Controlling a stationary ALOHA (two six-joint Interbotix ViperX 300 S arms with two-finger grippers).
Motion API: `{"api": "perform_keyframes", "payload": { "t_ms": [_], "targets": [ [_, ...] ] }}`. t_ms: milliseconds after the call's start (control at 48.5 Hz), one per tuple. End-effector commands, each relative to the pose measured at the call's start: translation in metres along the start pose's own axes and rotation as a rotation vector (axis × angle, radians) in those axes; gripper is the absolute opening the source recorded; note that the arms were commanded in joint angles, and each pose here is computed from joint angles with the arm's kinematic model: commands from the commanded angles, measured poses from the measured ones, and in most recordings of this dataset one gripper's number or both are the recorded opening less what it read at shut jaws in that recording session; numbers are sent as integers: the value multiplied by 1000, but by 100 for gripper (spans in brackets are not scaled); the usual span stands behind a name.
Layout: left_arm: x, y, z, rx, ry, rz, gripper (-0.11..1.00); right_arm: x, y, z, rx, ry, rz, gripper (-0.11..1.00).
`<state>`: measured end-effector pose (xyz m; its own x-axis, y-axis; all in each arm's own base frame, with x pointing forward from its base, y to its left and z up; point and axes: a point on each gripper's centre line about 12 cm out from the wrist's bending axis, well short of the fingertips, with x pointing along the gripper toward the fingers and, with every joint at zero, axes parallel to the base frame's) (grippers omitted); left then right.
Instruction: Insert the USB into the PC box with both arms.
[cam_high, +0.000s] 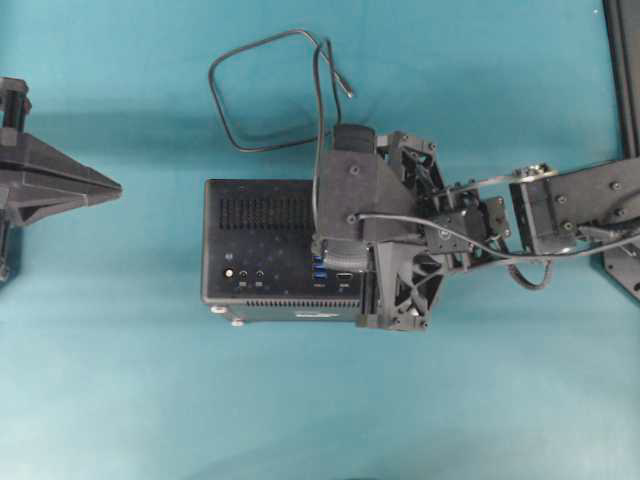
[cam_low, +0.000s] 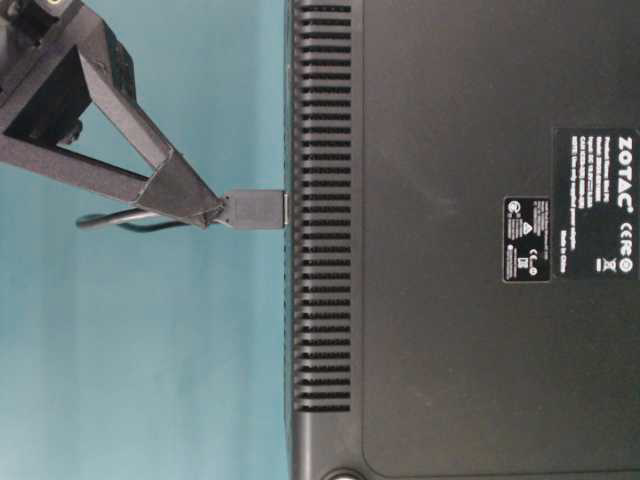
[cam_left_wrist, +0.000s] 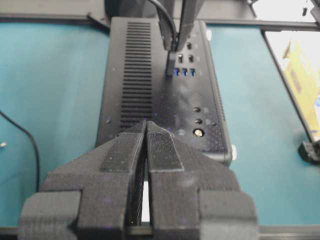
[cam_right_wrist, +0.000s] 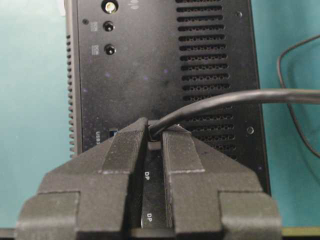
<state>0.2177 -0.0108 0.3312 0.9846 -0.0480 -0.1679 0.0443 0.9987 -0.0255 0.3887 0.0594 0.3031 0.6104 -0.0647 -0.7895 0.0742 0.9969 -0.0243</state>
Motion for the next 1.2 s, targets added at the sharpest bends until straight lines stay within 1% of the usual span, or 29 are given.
{"api": "perform_keyframes", "payload": {
  "t_ms": [0, 144, 310, 433, 578, 681, 784, 970, 1053, 1176],
  "targets": [
    [0, -1, 11, 2, -32, -2, 0, 6, 3, -7, 5, 32, 2, 6],
    [0, -1, 11, -1, -32, -2, 0, 8, -6, -7, -4, 28, -29, 6],
    [0, -1, 11, -1, -31, -2, 0, 9, -10, -7, -4, 32, -37, 6],
    [0, -1, 11, 0, -31, -2, 0, 10, -5, -10, -3, 36, -27, 6],
    [0, -1, 10, -1, -29, -2, 0, 10, 6, -9, 3, 17, 14, 6],
    [0, -1, 10, 0, -29, -2, 0, 10, 7, -8, 6, 8, 23, 6],
    [0, -1, 10, 0, -28, -2, 0, 11, 2, -7, 12, 8, 13, 6],
    [0, -1, 10, 0, -29, -2, 0, 12, -16, -5, 13, 8, -35, 6],
    [0, -1, 10, 0, -28, -2, 0, 12, -21, -4, 16, 8, -44, 6],
    [0, -1, 11, 0, -31, -2, 0, 12, -22, -5, 16, 10, -47, 6]
  ]
}}
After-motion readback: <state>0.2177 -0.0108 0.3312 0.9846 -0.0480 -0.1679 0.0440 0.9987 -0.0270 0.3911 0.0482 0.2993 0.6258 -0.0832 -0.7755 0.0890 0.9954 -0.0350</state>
